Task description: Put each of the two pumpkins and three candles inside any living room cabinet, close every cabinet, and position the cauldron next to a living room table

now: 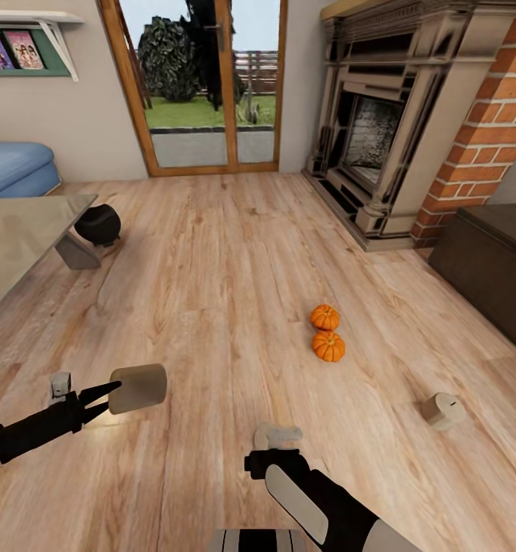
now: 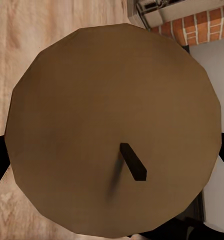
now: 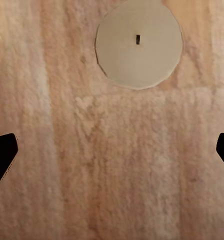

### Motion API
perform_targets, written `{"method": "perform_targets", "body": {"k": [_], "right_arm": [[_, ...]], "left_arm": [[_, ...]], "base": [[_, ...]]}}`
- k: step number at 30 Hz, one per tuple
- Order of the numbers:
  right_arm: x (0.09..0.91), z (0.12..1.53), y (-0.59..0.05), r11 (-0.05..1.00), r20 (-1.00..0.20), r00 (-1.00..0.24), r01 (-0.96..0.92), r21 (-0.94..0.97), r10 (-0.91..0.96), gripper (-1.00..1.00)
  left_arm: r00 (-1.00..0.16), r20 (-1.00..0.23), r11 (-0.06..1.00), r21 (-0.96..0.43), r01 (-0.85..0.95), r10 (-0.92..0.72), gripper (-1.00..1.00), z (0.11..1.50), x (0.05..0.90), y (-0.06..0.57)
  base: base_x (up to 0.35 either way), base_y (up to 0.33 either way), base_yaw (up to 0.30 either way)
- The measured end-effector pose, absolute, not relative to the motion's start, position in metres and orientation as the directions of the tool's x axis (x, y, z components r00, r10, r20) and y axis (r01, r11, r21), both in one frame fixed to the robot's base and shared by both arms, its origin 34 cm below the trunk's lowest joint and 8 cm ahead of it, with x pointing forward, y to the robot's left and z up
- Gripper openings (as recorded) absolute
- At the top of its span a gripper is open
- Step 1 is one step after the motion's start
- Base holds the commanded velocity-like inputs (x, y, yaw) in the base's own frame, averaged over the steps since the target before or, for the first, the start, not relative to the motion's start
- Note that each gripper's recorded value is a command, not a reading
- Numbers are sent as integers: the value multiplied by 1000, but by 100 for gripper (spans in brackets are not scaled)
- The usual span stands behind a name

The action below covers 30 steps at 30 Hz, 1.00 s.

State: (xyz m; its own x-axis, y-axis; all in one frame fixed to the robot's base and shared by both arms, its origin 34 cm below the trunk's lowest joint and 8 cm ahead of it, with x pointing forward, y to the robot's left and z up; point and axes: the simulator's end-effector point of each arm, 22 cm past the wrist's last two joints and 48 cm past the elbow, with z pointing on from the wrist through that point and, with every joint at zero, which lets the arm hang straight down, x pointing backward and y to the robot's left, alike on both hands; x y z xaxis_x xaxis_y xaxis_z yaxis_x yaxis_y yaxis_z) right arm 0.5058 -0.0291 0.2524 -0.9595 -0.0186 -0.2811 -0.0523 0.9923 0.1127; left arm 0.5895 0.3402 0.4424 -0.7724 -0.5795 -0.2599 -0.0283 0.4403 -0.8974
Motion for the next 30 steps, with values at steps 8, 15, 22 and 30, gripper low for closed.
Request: {"method": "perform_targets", "body": {"k": [8, 15, 22, 30], "right_arm": [[506, 252, -29, 992, -281, -960, -52, 114, -19, 100], [512, 251, -39, 992, -274, -961, -15, 123, 19, 100], [523, 254, -36, 979, -265, -961, 27, 203, 82, 100], [524, 254, -37, 978, -265, -961, 30, 208, 86, 100]], "left_arm": [[-772, -260, 441, -897, -29, -579, -100, 442, 589, 341], [-772, -260, 441, -897, -29, -579, -100, 442, 589, 341], [-772, -260, 441, -897, -29, -579, -100, 442, 589, 341], [-772, -260, 441, -897, -29, -580, -100, 442, 589, 341]], "base": [[1, 96, 0], [0, 3, 0], [0, 0, 0], [0, 0, 0]]}}
